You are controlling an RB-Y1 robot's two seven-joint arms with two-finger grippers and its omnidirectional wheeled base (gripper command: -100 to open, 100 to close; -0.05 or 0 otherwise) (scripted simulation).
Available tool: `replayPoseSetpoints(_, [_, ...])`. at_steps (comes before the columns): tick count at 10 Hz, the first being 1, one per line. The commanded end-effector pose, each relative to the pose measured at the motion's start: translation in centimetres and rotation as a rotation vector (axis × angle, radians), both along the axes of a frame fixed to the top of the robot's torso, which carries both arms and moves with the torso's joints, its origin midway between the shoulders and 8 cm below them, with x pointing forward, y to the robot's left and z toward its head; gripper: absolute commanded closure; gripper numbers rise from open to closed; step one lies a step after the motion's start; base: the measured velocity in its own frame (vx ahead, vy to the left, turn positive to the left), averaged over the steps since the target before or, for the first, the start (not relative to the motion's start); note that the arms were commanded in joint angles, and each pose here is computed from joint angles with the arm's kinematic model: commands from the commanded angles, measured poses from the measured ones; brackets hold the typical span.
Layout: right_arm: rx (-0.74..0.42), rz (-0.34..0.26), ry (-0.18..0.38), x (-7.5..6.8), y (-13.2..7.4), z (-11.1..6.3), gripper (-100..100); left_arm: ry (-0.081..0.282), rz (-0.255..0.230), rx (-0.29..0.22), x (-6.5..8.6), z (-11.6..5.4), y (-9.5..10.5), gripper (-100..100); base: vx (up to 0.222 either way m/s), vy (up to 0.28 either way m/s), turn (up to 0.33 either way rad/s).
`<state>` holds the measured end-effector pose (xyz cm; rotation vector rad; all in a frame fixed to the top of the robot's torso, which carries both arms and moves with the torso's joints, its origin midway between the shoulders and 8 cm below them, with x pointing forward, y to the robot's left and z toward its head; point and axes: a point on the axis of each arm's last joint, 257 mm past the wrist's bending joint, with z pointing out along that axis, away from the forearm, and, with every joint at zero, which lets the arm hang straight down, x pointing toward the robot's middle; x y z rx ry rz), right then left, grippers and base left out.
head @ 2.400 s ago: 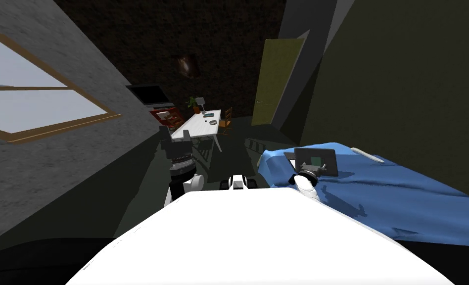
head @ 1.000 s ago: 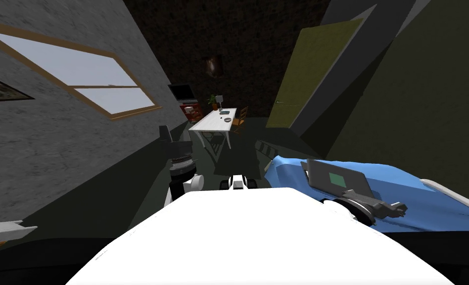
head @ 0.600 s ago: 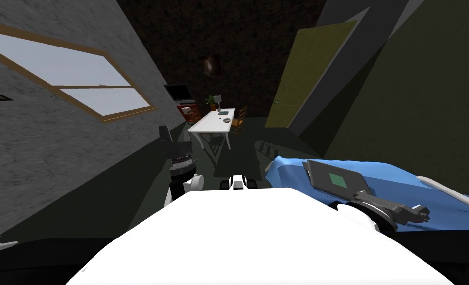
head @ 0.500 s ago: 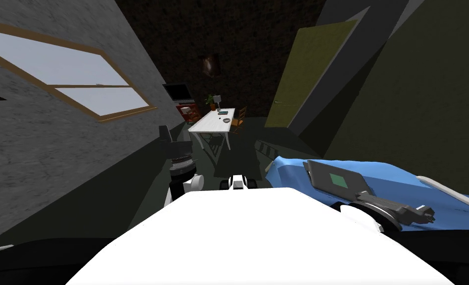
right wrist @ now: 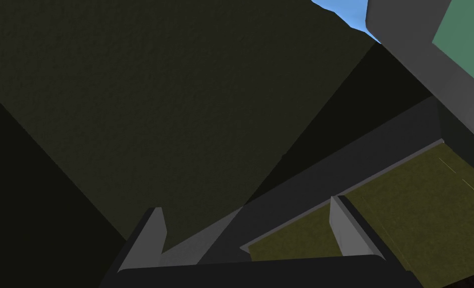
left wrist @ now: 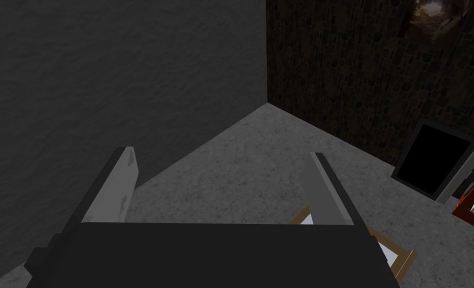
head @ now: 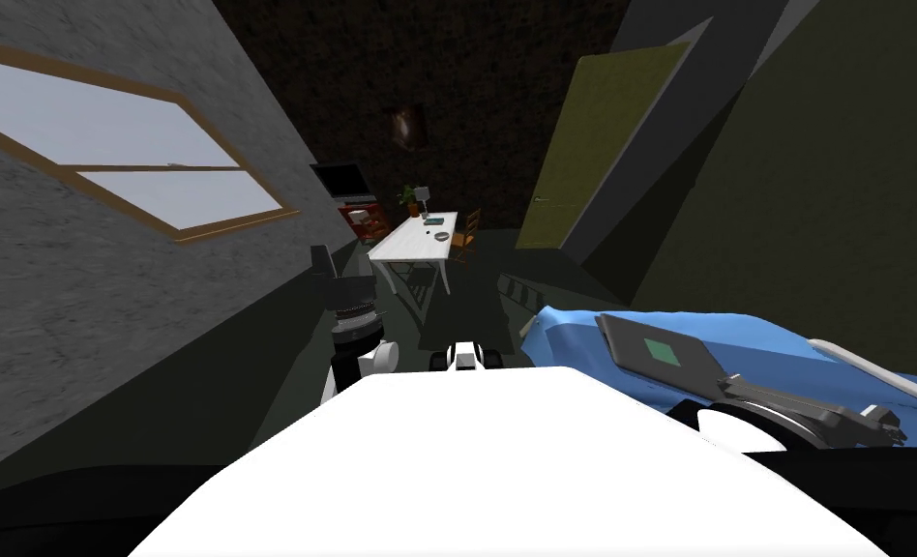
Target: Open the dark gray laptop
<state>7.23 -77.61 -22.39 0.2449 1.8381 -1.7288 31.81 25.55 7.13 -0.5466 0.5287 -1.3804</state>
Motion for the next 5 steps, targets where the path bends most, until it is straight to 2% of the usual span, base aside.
replayPoseSetpoints(1, [0.0, 0.0, 0.0, 0.0, 0.01, 0.0, 0, 0.0, 0.0, 0.0, 0.0, 0.0, 0.0, 0, 0.0, 0.0, 0.0])
replayPoseSetpoints(5, [0.0, 0.0, 0.0, 0.01, 0.01, 0.0, 0, 0.0, 0.0, 0.0, 0.0, 0.0, 0.0, 0, 0.0, 0.0, 0.0])
